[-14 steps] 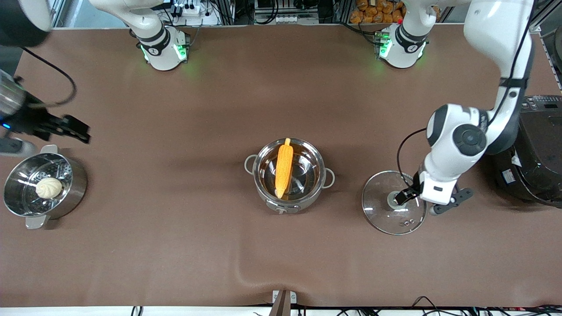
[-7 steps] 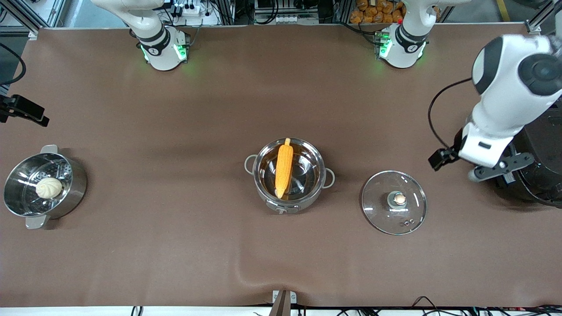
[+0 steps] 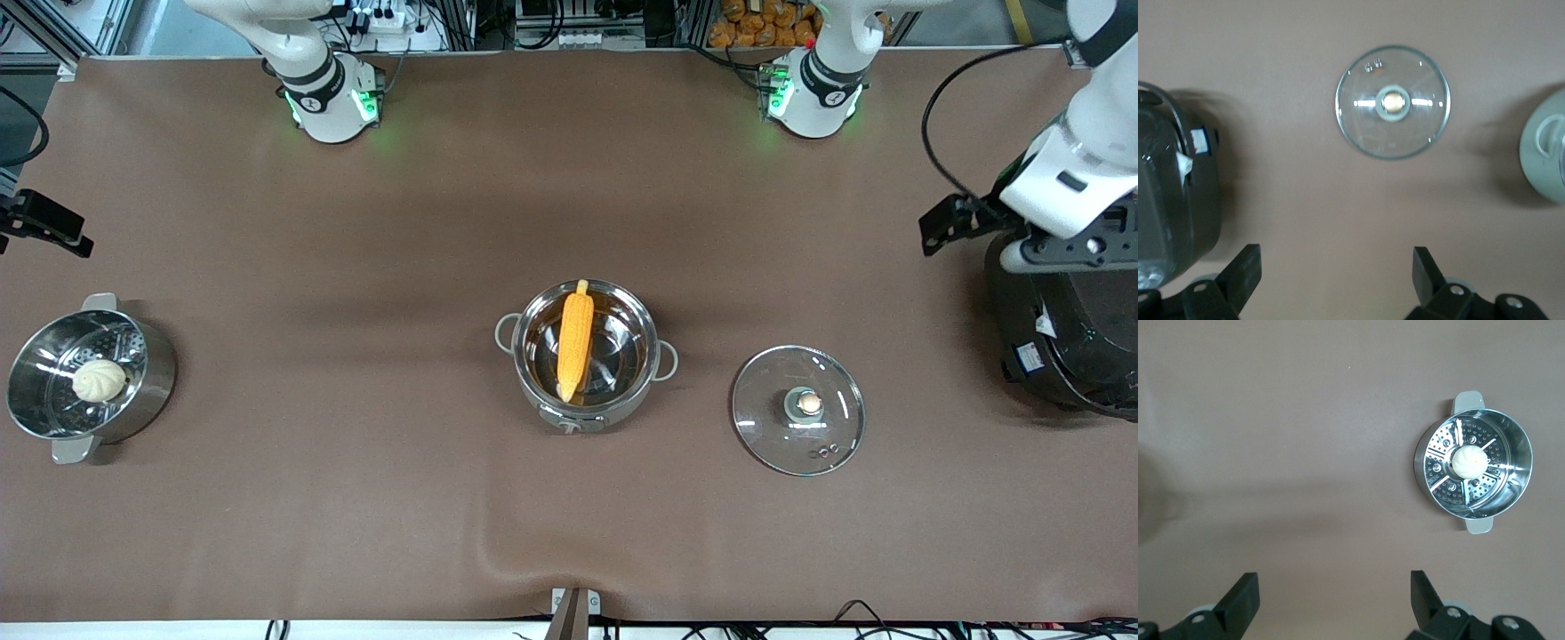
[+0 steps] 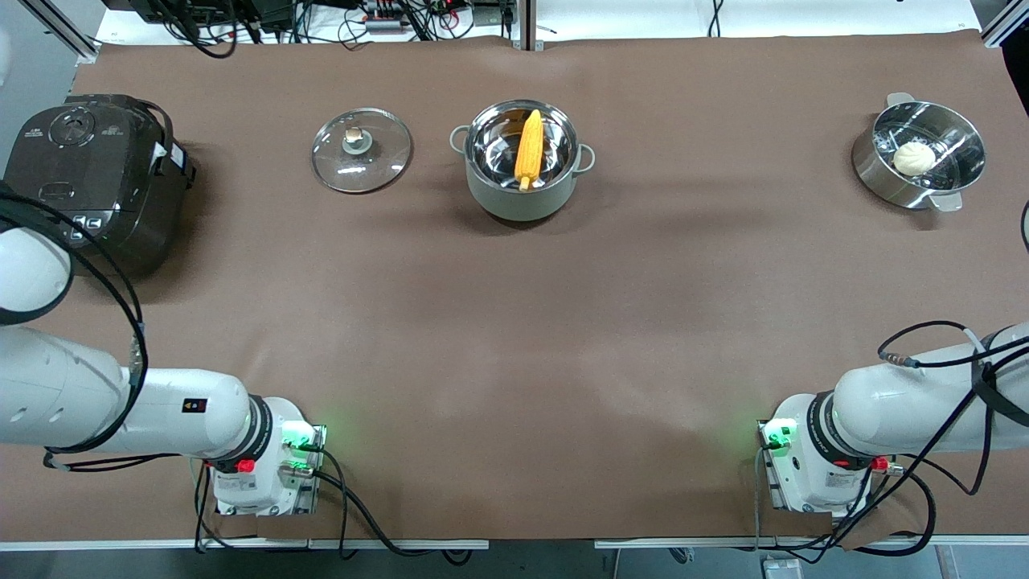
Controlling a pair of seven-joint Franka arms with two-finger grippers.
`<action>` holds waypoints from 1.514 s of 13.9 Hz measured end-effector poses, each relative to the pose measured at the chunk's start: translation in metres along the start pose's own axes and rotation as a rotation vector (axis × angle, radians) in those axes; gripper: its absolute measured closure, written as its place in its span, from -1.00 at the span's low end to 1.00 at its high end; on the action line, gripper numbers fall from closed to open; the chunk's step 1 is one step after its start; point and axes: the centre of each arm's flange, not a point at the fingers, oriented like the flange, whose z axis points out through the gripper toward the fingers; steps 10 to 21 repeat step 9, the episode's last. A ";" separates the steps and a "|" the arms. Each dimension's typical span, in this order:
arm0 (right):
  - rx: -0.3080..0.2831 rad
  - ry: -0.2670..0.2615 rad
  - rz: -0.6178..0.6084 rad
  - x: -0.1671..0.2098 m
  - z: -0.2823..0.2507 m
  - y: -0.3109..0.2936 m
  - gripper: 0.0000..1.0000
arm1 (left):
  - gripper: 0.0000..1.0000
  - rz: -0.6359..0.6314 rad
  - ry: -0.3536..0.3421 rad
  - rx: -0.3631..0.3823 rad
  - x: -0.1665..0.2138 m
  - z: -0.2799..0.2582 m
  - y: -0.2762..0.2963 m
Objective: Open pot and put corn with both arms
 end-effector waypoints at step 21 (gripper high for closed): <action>0.001 -0.010 0.000 0.000 0.007 0.005 -1.00 | -1.00 0.105 -0.015 -0.038 -0.017 -0.046 -0.003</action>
